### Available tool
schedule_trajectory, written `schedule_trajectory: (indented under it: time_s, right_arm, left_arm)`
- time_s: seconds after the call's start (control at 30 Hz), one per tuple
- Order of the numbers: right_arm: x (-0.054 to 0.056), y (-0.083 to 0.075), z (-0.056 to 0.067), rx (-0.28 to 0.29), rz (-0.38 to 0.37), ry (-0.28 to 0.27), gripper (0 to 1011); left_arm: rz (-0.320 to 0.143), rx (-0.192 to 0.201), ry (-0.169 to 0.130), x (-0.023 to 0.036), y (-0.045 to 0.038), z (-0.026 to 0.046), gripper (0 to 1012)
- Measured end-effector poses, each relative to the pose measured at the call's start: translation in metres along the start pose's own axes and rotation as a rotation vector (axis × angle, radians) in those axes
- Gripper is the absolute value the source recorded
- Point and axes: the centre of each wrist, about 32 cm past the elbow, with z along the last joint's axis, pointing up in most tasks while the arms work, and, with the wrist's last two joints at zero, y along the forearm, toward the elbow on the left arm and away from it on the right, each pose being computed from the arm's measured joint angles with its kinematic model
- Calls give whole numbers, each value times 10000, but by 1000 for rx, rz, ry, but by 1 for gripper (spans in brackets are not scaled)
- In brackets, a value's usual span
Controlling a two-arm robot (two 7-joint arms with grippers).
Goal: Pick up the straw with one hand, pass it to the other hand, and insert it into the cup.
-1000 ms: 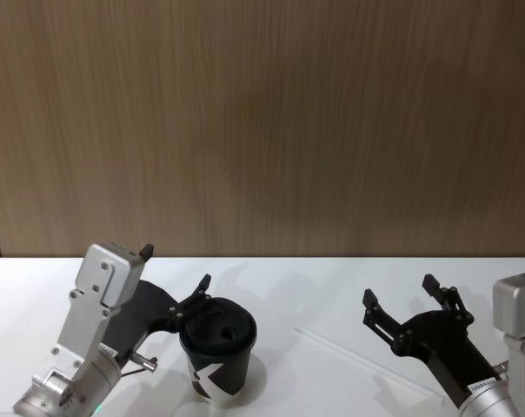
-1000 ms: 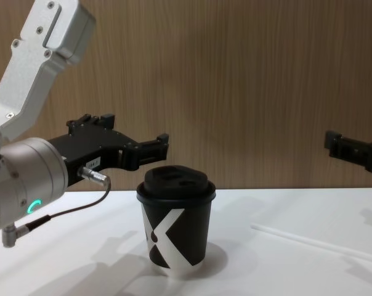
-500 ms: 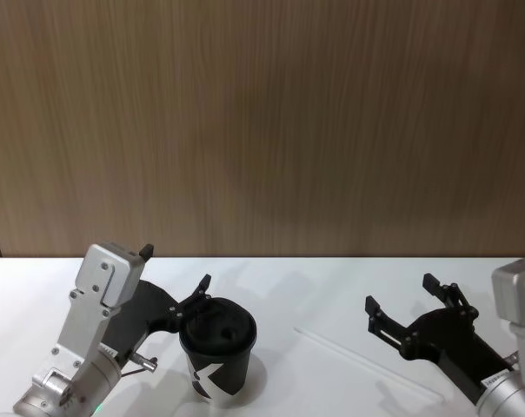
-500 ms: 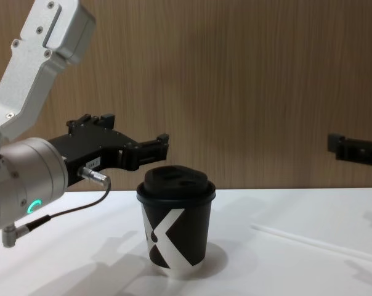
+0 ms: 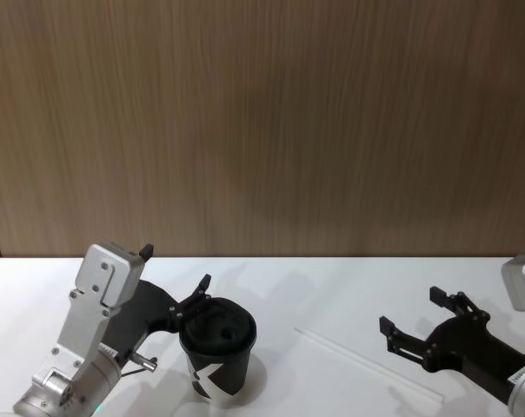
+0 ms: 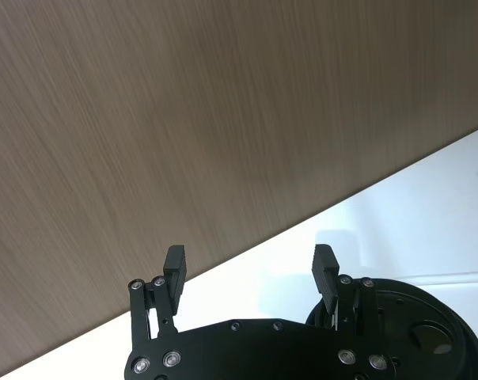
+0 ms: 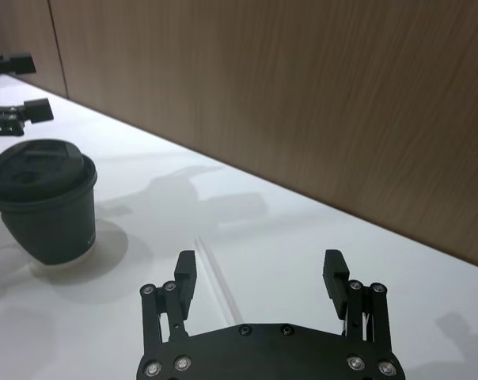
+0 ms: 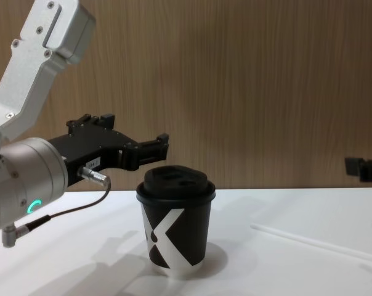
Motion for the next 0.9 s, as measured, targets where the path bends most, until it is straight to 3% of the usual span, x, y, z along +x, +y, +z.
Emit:
schedule_trajectory:
  time_s: [0.53, 0.9]
  right_arm:
    - [469, 73, -40, -171, 159, 35, 1001]
    - [689, 112, -66, -240, 215, 39, 1001]
  left_arm:
    - [0, 0, 0, 0, 0, 0, 1003]
    - [0, 0, 0, 0, 0, 0, 1003]
